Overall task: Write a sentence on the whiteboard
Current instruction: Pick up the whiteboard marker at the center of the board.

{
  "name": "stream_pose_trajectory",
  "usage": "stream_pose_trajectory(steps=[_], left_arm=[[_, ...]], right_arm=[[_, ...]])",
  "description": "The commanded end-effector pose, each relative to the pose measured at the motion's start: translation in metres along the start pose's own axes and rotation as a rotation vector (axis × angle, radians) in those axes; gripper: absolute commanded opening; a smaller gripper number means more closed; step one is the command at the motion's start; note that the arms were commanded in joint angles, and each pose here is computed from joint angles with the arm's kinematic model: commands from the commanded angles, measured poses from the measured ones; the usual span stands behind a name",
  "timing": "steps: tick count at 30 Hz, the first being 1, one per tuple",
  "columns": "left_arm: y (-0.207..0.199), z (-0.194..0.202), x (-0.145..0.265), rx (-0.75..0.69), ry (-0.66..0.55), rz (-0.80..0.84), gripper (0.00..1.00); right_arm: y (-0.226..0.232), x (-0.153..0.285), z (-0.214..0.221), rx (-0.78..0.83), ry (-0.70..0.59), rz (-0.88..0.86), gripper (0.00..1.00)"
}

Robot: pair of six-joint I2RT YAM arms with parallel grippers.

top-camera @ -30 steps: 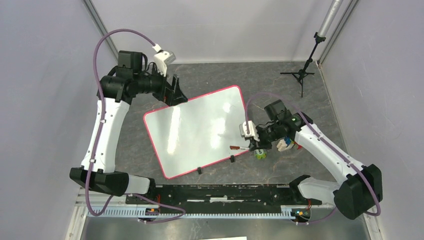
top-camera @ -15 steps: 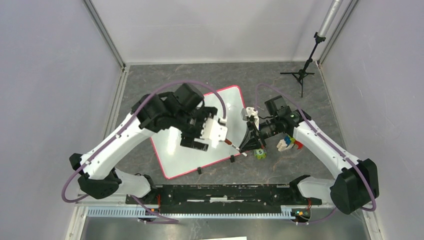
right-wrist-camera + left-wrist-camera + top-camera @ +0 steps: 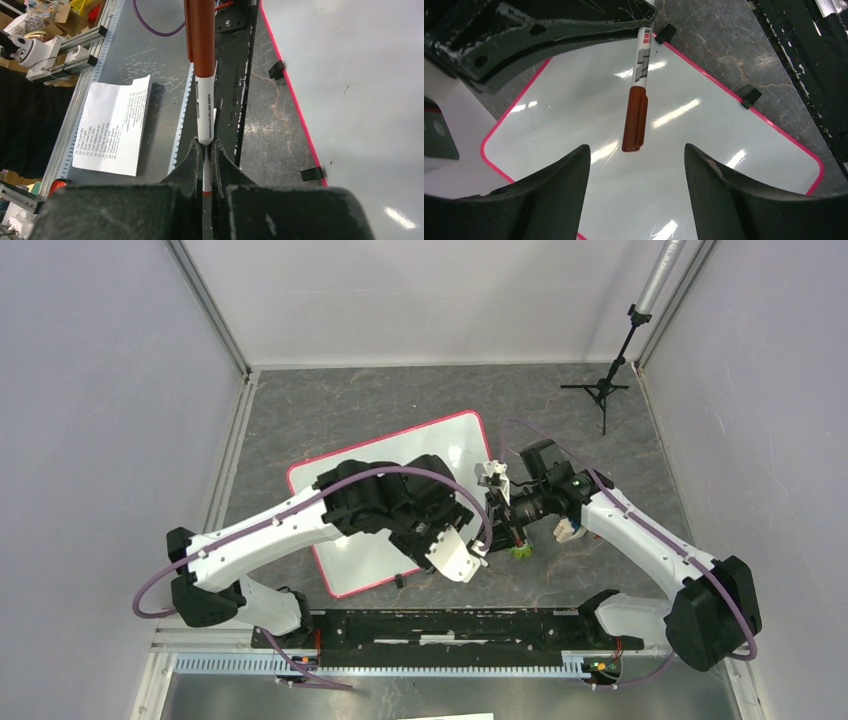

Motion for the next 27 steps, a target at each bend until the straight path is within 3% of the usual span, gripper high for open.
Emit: stream_pose_trajectory(steps=[1, 4, 12, 13, 15, 18, 22, 24, 27], left_arm=[[0.012, -0.012, -0.013, -0.112, -0.017, -0.038, 0.73], [0.009, -0.015, -0.025, -0.139, -0.012, -0.011, 0.59], [0.004, -0.018, -0.035, -0.113, 0.003, 0.019, 0.07], [0.003, -0.017, -0.034, -0.087, 0.006, 0.016, 0.03], [-0.001, -0.017, -0.032, -0.027, -0.001, 0.012, 0.02], [-0.01, -0.013, -0.026, 0.065, -0.034, -0.003, 0.02], [-0.015, 0.002, -0.016, 0.253, -0.077, -0.051, 0.02], [-0.013, 0.017, -0.01, 0.369, -0.091, -0.093, 0.02], [-0.003, 0.041, 0.008, 0.55, -0.134, -0.212, 0.02]], right_arm=[[0.008, -0.004, -0.006, 0.011, -0.024, -0.044, 0.0], [0.01, -0.006, -0.006, 0.011, -0.019, -0.053, 0.0], [0.014, -0.005, -0.01, 0.012, -0.031, -0.066, 0.0], [0.014, -0.004, -0.014, 0.014, -0.036, -0.059, 0.04], [0.014, 0.002, -0.026, 0.007, -0.057, -0.022, 0.33], [0.014, 0.022, -0.051, -0.019, -0.124, 0.056, 0.57], [0.018, 0.053, -0.087, -0.078, -0.279, 0.173, 0.79], [0.021, 0.064, -0.1, -0.096, -0.355, 0.22, 0.96], [0.025, 0.079, -0.116, -0.129, -0.438, 0.272, 0.98]])
Point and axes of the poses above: each gripper's point midway between its finger pads, its own x axis back along the fingers, its own y axis along the line the jaws close on, z = x × y, the point moved 10 cm from there along x, back along the fingers, and after that the axes turned 7 degrees about -x, right-handed, at the moved point
